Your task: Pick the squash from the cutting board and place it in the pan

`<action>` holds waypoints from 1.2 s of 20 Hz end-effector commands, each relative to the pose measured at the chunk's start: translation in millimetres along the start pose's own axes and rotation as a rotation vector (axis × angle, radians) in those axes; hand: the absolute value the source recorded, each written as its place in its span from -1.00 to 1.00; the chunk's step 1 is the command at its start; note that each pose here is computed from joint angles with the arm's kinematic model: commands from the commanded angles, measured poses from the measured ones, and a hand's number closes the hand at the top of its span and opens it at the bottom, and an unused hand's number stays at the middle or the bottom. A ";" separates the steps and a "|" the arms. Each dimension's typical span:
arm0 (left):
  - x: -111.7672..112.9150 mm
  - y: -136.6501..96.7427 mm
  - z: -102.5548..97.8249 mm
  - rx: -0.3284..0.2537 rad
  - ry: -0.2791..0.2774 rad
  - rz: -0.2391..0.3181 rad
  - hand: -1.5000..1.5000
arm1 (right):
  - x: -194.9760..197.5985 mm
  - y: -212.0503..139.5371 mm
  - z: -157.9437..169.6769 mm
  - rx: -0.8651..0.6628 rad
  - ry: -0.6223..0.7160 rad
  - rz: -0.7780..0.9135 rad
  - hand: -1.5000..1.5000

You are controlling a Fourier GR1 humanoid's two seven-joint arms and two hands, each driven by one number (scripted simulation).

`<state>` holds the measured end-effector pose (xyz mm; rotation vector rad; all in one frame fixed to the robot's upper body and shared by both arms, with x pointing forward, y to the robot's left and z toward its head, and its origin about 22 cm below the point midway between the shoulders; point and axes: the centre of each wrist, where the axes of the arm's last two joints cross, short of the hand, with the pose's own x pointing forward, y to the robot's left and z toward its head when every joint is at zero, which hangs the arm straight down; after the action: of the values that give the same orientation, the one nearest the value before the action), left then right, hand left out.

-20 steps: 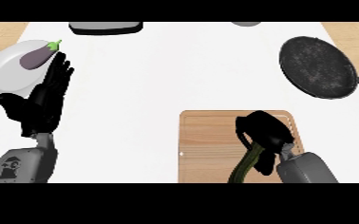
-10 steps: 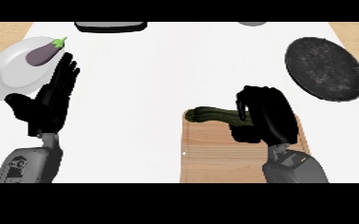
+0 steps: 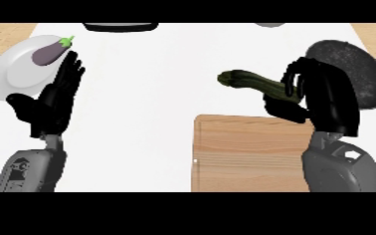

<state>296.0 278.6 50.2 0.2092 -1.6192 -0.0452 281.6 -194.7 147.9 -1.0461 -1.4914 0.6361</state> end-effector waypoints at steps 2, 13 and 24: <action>-5.3 -9.2 10.7 -0.001 0.008 0.001 0.00 | -45.8 -17.1 -24.0 -0.108 0.086 -0.150 1.00; 6.6 -14.1 -1.5 -0.018 -0.015 0.004 0.00 | -186.0 -45.8 -94.6 -0.187 0.148 0.046 1.00; 12.9 -24.0 -9.8 -0.057 -0.051 0.003 0.00 | -250.6 -60.8 -117.1 -0.267 0.247 0.111 1.00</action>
<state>302.0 257.9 56.2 0.1611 -1.6480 -0.0814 361.9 -447.8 98.2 -1.3565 -1.3407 0.4084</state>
